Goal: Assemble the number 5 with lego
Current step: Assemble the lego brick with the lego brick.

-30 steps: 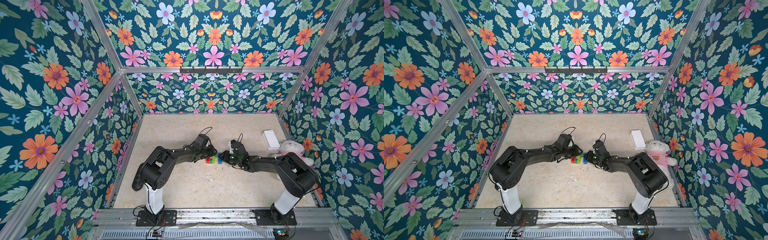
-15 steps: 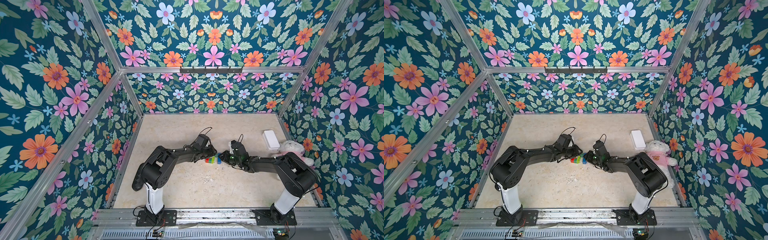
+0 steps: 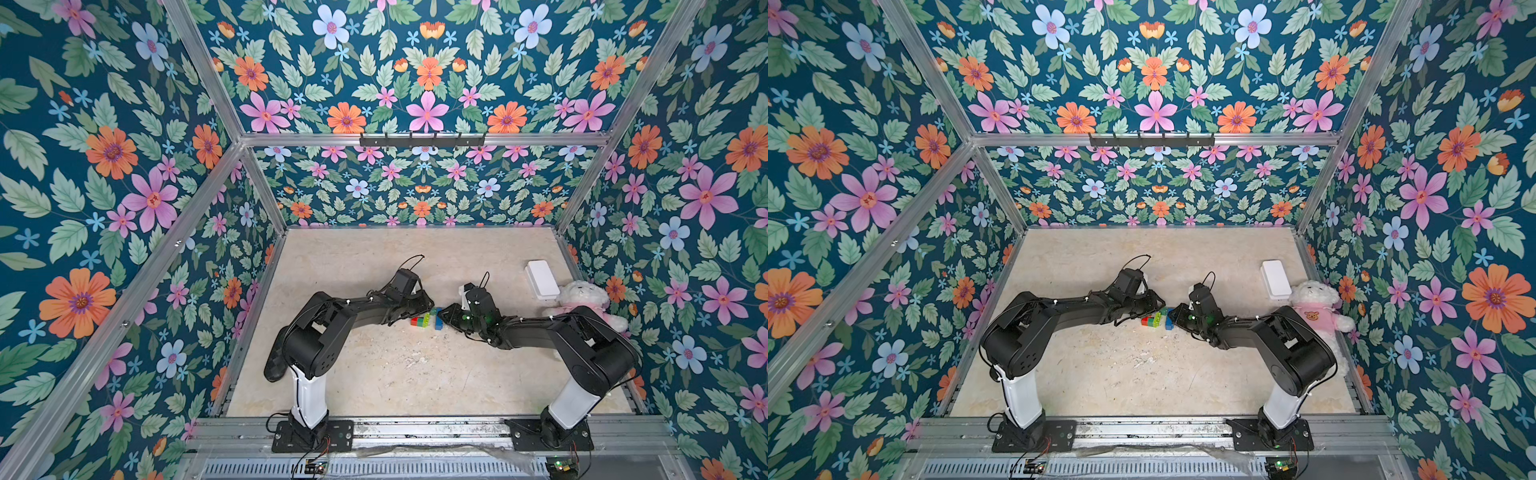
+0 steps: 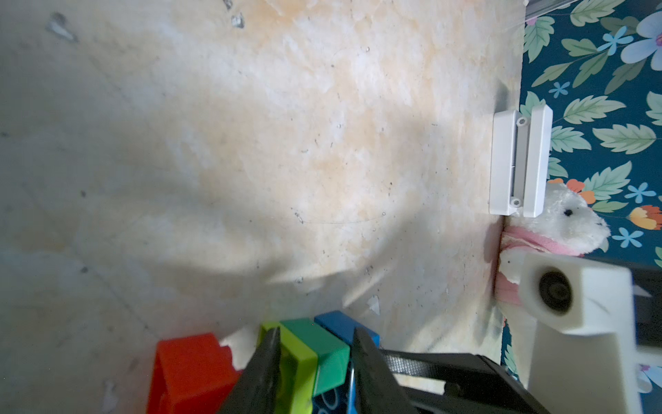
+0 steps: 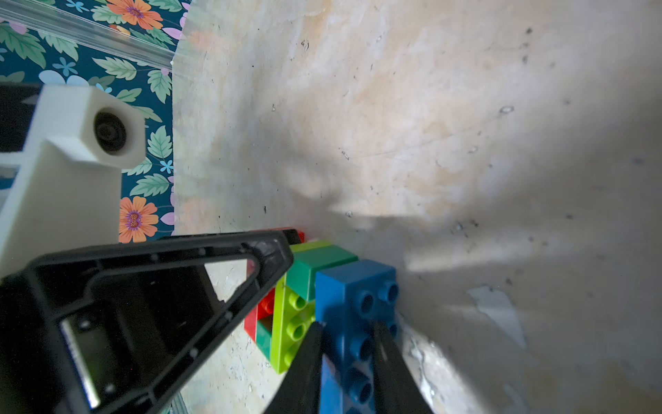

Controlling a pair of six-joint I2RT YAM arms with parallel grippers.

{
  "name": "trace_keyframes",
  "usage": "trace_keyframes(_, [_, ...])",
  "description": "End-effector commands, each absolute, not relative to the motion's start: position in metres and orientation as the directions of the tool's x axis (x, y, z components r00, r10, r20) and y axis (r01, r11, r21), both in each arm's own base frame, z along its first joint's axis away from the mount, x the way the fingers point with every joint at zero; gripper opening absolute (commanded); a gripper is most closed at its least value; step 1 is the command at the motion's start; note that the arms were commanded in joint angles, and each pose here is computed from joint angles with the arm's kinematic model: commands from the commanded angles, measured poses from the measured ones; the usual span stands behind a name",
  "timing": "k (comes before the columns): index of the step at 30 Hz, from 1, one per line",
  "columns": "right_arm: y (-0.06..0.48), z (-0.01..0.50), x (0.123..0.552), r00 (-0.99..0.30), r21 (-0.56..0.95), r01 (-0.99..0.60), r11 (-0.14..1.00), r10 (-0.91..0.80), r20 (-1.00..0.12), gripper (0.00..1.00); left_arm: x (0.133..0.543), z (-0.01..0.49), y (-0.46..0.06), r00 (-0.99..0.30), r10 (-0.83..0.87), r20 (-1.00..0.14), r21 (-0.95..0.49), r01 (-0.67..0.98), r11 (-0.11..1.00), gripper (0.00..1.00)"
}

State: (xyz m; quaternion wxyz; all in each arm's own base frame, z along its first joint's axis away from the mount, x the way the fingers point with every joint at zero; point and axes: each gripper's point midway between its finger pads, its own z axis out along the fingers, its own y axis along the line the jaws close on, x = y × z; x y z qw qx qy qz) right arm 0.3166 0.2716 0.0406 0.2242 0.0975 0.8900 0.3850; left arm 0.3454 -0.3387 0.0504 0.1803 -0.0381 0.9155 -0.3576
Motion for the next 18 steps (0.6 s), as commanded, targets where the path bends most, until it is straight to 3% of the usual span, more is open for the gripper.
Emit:
trace_keyframes(1, [0.269,0.036,0.313,-0.887,0.72,0.013,0.694,0.34,-0.313,0.26,0.344,0.05,-0.339,-0.934,-0.194,-0.3,-0.67,0.062,0.74,0.38])
trace_keyframes(18, [0.283,0.042,0.318,-0.892,0.778,-0.032,0.627,0.333,-0.306,0.26,0.342,0.047,-0.344,-0.942,-0.178,-0.284,-0.681,0.067,0.729,0.35])
